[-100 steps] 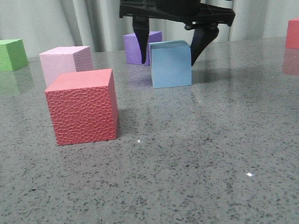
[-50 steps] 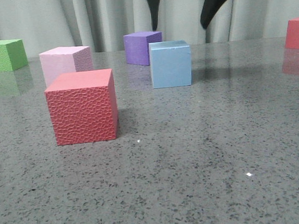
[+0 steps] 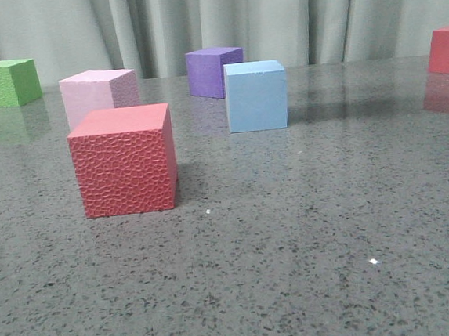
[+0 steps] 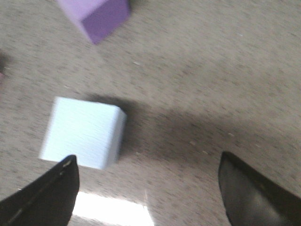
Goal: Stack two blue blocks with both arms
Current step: 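Open the right gripper and lift it away from the cube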
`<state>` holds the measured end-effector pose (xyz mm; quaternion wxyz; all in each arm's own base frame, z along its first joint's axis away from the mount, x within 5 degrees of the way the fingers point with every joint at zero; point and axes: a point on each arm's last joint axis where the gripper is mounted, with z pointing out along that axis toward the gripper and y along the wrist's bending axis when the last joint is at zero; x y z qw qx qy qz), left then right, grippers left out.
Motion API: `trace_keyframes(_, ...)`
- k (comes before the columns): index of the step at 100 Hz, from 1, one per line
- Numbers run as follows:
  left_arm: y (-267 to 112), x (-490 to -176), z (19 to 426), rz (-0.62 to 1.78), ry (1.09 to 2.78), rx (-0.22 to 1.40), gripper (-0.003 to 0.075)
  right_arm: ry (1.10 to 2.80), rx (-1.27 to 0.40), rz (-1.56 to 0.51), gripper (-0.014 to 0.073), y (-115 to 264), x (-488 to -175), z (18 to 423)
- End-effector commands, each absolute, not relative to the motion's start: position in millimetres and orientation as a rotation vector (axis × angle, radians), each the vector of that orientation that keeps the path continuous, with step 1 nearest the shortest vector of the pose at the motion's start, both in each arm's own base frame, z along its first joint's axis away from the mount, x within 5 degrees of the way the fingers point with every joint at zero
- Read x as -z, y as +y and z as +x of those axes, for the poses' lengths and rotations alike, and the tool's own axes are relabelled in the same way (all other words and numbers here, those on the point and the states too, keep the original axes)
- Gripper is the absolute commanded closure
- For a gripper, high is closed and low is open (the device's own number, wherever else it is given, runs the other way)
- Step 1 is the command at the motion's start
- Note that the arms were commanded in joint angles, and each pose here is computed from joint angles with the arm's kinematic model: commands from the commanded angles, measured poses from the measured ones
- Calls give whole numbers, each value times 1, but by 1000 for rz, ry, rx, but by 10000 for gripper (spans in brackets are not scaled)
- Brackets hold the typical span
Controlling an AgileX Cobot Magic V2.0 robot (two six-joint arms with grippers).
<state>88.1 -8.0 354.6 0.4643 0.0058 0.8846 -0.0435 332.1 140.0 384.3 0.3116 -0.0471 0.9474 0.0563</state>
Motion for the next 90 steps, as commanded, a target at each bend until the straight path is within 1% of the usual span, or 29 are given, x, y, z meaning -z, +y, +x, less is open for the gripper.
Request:
trace_keyframes(1,-8,-369,92,8,2090,115,219,2380,-143,-101,-5,114,-409,313)
trace_keyframes(23,-8,-369,92,8,2090,115,219,2345,-95,37,-5,60,-404,269)
trace_keyframes(44,-8,-369,92,8,2090,115,219,2337,-20,112,-5,22,-391,224)
trace_keyframes(56,-8,-369,92,8,2090,115,219,2322,7,128,-5,11,-383,202)
trace_keyframes(69,-8,-369,92,8,2090,115,219,2322,23,114,-5,7,-373,181)
trace_keyframes(90,-8,-369,92,8,2090,115,219,2287,27,105,-5,4,-364,158)
